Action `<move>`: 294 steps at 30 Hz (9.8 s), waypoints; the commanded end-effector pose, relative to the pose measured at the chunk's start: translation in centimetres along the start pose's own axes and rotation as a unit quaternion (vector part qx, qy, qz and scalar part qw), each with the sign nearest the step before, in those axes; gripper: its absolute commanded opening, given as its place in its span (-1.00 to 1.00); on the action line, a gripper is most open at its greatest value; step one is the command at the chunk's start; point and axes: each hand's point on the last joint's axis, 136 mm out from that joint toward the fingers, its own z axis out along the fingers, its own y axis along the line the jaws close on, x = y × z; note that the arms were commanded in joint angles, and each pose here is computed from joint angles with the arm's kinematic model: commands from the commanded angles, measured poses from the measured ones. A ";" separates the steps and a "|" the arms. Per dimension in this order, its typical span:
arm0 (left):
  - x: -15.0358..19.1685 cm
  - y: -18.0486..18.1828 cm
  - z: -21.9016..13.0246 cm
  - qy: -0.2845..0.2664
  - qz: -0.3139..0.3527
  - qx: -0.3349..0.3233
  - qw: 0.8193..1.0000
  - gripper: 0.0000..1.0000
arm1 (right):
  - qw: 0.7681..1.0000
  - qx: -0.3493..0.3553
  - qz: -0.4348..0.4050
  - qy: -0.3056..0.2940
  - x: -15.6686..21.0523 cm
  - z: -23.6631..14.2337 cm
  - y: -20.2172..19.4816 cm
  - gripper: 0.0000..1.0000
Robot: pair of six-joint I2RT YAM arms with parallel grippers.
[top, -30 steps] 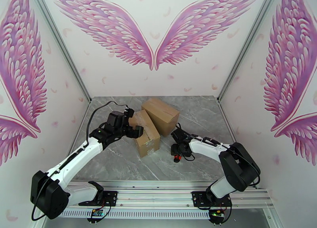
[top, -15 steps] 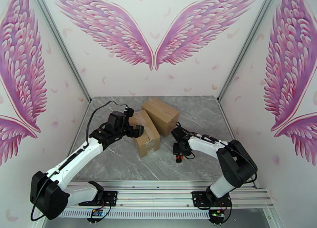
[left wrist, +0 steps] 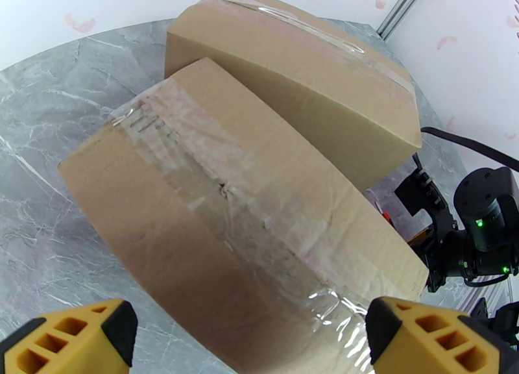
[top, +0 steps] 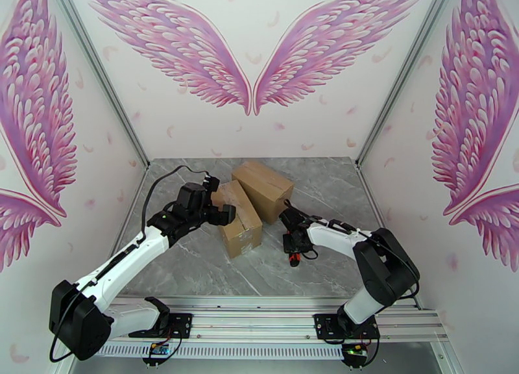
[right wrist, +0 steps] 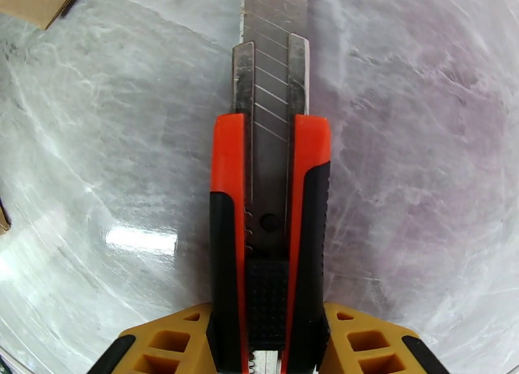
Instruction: Unpack the express box
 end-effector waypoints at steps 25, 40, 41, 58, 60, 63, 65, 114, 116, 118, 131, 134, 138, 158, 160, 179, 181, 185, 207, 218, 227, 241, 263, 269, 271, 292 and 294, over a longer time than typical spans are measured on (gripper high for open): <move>-4.1 -13.0 0.3 -0.008 0.019 0.171 0.985 0.87 | 0.908 -0.177 -0.183 -0.332 -3.4 -19.1 6.1 -0.38; -4.5 -14.9 3.0 0.011 0.007 0.198 0.980 0.67 | 0.885 -0.196 -0.252 -0.339 -5.3 -20.8 9.6 -0.37; -4.4 -15.0 3.2 0.014 0.008 0.201 0.979 0.65 | 0.883 -0.200 -0.256 -0.339 -5.3 -20.9 9.9 -0.37; -3.6 -15.2 3.7 0.052 -0.006 0.229 0.972 0.05 | 0.864 -0.183 -0.293 -0.366 -6.7 -22.2 10.5 -0.37; -3.5 -15.2 3.7 0.054 -0.006 0.231 0.971 -0.06 | 0.863 -0.182 -0.298 -0.366 -6.9 -22.1 10.7 -0.38; -3.6 -15.3 3.5 0.054 -0.008 0.237 0.970 -0.17 | 0.860 -0.183 -0.307 -0.364 -6.9 -22.1 10.9 -0.38; -3.7 -15.6 3.4 0.055 -0.008 0.245 0.968 -0.30 | 0.858 -0.182 -0.310 -0.368 -7.1 -22.2 11.0 -0.38; -21.2 -17.9 -4.3 -0.184 -0.158 0.450 0.859 -0.96 | 0.532 -0.621 0.101 -0.567 -15.2 -35.9 8.4 0.48; -21.2 -17.9 -4.3 -0.182 -0.157 0.451 0.860 -0.97 | 0.528 -0.624 0.089 -0.569 -15.1 -36.5 8.7 0.46; -21.1 -17.8 -4.2 -0.180 -0.155 0.451 0.860 -0.98 | 0.534 -0.619 0.085 -0.569 -15.2 -36.6 8.7 0.45; -19.8 -18.5 -3.7 -0.166 -0.165 0.463 0.855 -0.98 | 0.530 -0.606 0.123 -0.580 -15.8 -37.1 7.5 0.25; -19.8 -18.6 -3.7 -0.175 -0.177 0.468 0.848 -0.98 | 0.525 -0.607 0.121 -0.584 -16.0 -37.7 7.6 0.23; -19.3 -19.2 -3.6 -0.177 -0.182 0.472 0.845 -0.98 | 0.522 -0.594 0.127 -0.599 -16.2 -38.1 7.5 0.23; -17.9 -19.6 -2.6 -0.175 -0.213 0.481 0.832 -1.00 | 0.511 -0.556 0.159 -0.636 -16.9 -38.2 6.7 -0.04; -17.7 -19.7 -2.7 -0.172 -0.207 0.481 0.834 -1.00 | 0.511 -0.555 0.161 -0.636 -16.9 -38.1 6.6 -0.16; -15.6 -19.5 -2.8 -0.163 -0.183 0.472 0.847 -0.99 | 0.484 -0.567 0.219 -0.630 -17.3 -37.5 5.6 -0.22; -15.5 -19.5 -2.8 -0.162 -0.182 0.471 0.848 -0.99 | 0.485 -0.564 0.222 -0.630 -17.3 -37.3 5.5 -0.34; -15.3 -19.4 -2.8 -0.161 -0.180 0.468 0.850 -0.97 | 0.488 -0.560 0.223 -0.631 -17.3 -37.1 5.6 -0.55; -12.7 -5.0 -3.6 -0.147 -0.155 0.232 0.949 0.61 | 0.657 -0.418 0.103 -0.618 -18.6 -33.9 8.9 -0.85; -8.4 5.6 1.8 -0.024 -0.123 0.097 0.987 0.11 | 0.746 -0.297 -0.082 -0.590 -22.0 -30.1 19.3 -0.91; -6.6 8.4 5.6 0.026 -0.120 0.075 0.990 0.04 | 0.772 -0.245 -0.139 -0.570 -24.3 -25.5 22.7 -0.95; -3.1 9.9 8.9 0.078 -0.146 0.074 0.983 0.00 | 0.768 -0.251 -0.158 -0.567 -25.3 -23.6 24.9 -0.96; -0.2 11.1 10.4 0.097 -0.196 0.063 0.974 -0.18 | 0.780 -0.172 -0.200 -0.567 -25.0 -21.2 26.1 -0.97; 0.9 11.8 10.7 0.099 -0.220 0.057 0.969 -0.23 | 0.778 -0.163 -0.212 -0.568 -24.6 -21.1 26.1 -0.97; 1.1 12.0 10.7 0.099 -0.225 0.054 0.968 -0.24 | 0.778 -0.160 -0.217 -0.567 -24.4 -21.0 26.1 -0.97; 2.0 13.2 10.9 0.101 -0.250 0.027 0.963 -0.34 | 0.784 -0.156 -0.244 -0.549 -21.4 -21.0 24.9 -0.98; 2.0 13.2 10.9 0.101 -0.251 0.025 0.962 -0.34 | 0.785 -0.157 -0.242 -0.549 -21.1 -21.1 24.6 -0.98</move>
